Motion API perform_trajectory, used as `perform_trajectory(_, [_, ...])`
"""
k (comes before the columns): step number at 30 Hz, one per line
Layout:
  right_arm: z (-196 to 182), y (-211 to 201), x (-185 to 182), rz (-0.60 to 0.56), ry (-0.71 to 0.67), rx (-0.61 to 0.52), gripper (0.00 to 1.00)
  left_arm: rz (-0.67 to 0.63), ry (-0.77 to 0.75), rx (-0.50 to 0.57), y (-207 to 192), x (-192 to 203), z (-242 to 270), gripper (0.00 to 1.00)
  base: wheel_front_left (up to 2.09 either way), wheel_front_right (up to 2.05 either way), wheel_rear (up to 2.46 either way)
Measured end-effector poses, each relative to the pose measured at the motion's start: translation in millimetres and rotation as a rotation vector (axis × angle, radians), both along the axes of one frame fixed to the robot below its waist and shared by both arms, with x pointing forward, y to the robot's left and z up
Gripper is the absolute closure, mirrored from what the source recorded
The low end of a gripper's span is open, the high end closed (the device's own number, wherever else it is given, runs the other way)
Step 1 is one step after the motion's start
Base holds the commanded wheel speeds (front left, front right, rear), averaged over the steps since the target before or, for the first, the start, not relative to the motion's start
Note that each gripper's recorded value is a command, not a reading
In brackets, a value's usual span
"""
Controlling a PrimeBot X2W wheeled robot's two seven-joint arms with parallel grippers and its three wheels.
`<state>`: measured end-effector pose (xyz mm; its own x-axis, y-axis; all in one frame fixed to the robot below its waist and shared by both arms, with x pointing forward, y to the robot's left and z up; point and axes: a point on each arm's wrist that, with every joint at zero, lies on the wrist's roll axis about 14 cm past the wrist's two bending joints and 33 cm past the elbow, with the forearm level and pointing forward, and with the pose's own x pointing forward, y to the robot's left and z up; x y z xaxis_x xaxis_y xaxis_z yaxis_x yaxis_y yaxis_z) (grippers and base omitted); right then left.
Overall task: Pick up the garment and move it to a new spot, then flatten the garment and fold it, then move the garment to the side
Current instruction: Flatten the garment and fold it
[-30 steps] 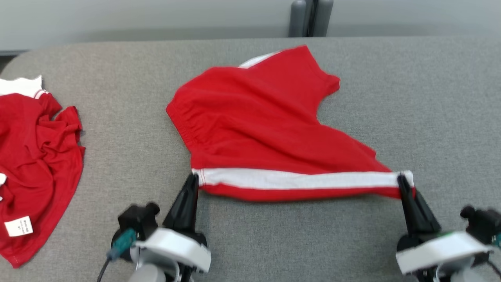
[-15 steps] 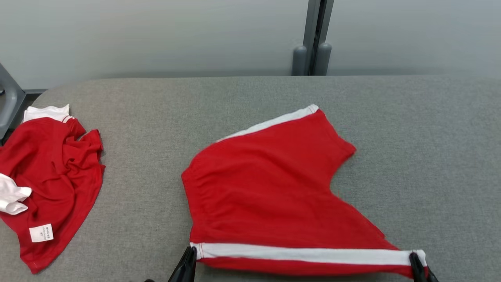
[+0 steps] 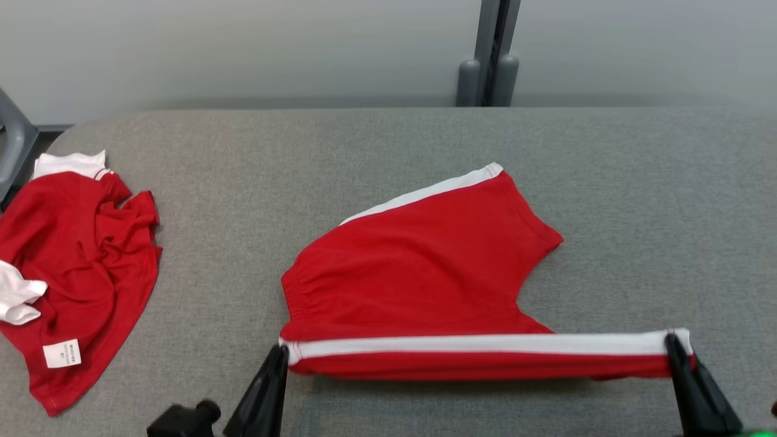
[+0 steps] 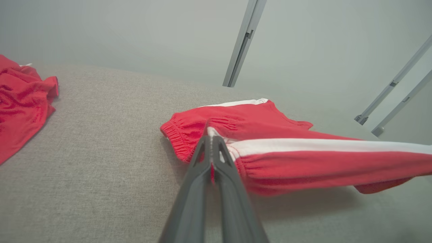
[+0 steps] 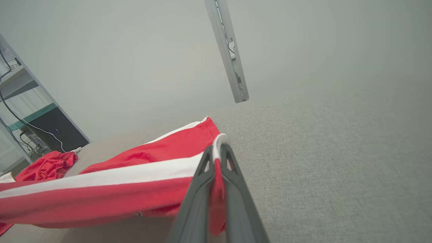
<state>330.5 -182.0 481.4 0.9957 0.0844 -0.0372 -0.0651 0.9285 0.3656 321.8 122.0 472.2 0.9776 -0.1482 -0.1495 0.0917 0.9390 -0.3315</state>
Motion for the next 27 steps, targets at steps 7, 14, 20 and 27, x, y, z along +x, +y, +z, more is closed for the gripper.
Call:
perform_trajectory(7, [11, 1, 73, 0.090, -0.069, -0.071, 1.00, -0.003, -0.030, -0.048, -2, 39, 6, 1.00, 0.00, 0.00, 0.00])
perform_trajectory(14, [4, 21, 158, 0.192, -0.100, -0.109, 1.00, -0.013, -0.085, -0.016, -1, 91, 6, 1.00, 0.00, 0.00, 0.00])
perform_trajectory(20, [-23, 61, 213, 0.301, -0.054, -0.103, 1.00, 0.028, -0.074, -0.001, 12, 120, -10, 1.00, 0.00, 0.00, 0.00])
perform_trajectory(27, [-52, 95, 245, 0.385, 0.014, -0.111, 1.00, 0.051, -0.033, -0.012, 21, 135, -30, 1.00, 0.00, 0.00, 0.00])
